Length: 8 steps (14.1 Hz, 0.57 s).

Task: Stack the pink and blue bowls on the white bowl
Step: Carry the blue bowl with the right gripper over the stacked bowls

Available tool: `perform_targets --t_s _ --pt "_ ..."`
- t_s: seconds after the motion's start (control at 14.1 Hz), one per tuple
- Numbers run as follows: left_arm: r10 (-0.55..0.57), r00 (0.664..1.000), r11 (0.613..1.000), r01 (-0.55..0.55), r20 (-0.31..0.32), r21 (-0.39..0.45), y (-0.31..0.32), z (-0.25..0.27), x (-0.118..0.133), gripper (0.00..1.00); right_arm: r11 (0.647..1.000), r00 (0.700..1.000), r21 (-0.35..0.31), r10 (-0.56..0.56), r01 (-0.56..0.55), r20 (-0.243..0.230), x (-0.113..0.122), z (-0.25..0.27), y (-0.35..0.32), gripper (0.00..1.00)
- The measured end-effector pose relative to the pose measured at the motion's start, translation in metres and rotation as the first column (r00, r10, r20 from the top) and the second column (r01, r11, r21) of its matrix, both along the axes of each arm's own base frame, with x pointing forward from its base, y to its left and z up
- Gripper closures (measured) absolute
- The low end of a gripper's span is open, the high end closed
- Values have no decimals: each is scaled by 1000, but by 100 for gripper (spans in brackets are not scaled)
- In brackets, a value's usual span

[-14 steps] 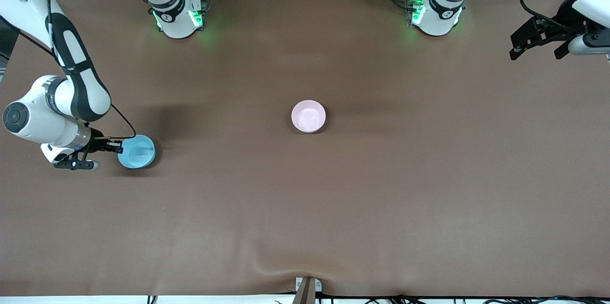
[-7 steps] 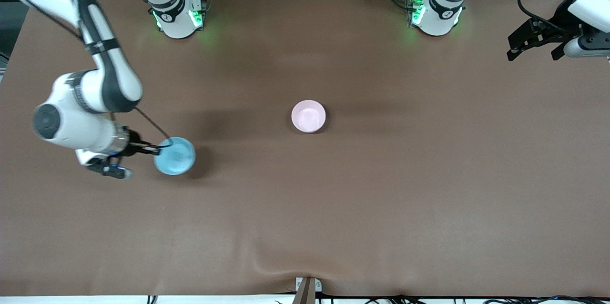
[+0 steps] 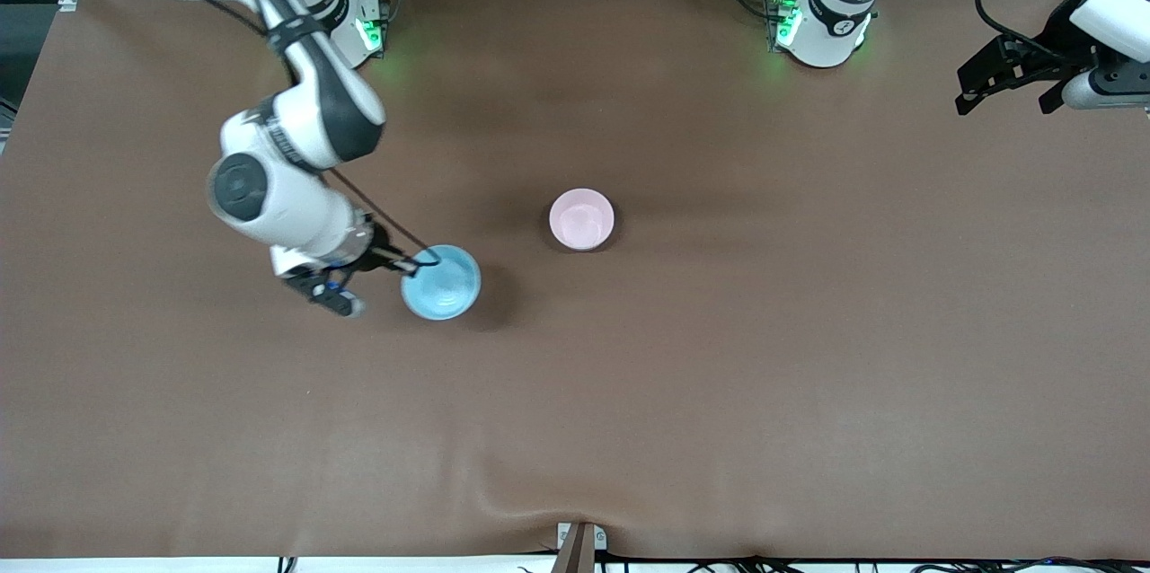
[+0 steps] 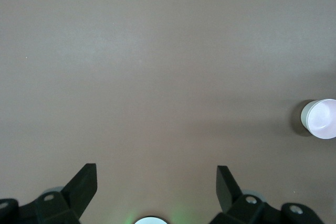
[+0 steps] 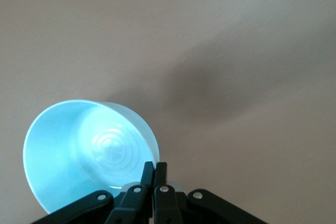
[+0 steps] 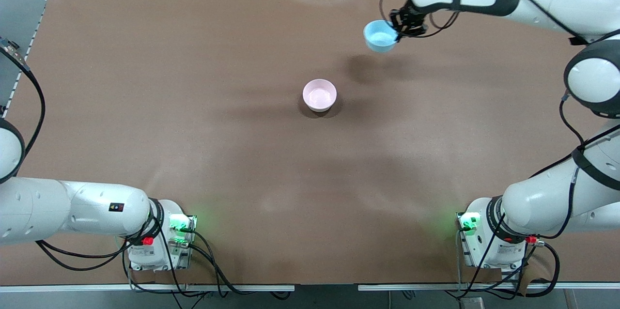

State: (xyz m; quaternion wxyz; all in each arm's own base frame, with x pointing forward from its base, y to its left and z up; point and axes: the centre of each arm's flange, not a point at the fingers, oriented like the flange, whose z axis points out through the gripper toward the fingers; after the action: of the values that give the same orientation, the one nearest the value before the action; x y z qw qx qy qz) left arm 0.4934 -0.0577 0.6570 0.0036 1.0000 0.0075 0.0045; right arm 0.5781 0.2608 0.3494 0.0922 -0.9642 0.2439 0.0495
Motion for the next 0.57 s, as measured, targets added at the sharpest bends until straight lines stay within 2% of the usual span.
perform_targets --t_s 0.14,0.28,0.57 --pt "0 1000 1000 0 0 0 0 0 0 0 999 1000 19 -27 26 15 -24 -1 60 98" --pt "-1 1000 1000 1 0 0 -1 0 0 0 1000 1000 26 -13 13 6 -53 -8 110 98" --pt "-3 1000 1000 3 1 0 -1 0 0 0 1000 1000 25 14 -13 -12 -89 -27 155 98"
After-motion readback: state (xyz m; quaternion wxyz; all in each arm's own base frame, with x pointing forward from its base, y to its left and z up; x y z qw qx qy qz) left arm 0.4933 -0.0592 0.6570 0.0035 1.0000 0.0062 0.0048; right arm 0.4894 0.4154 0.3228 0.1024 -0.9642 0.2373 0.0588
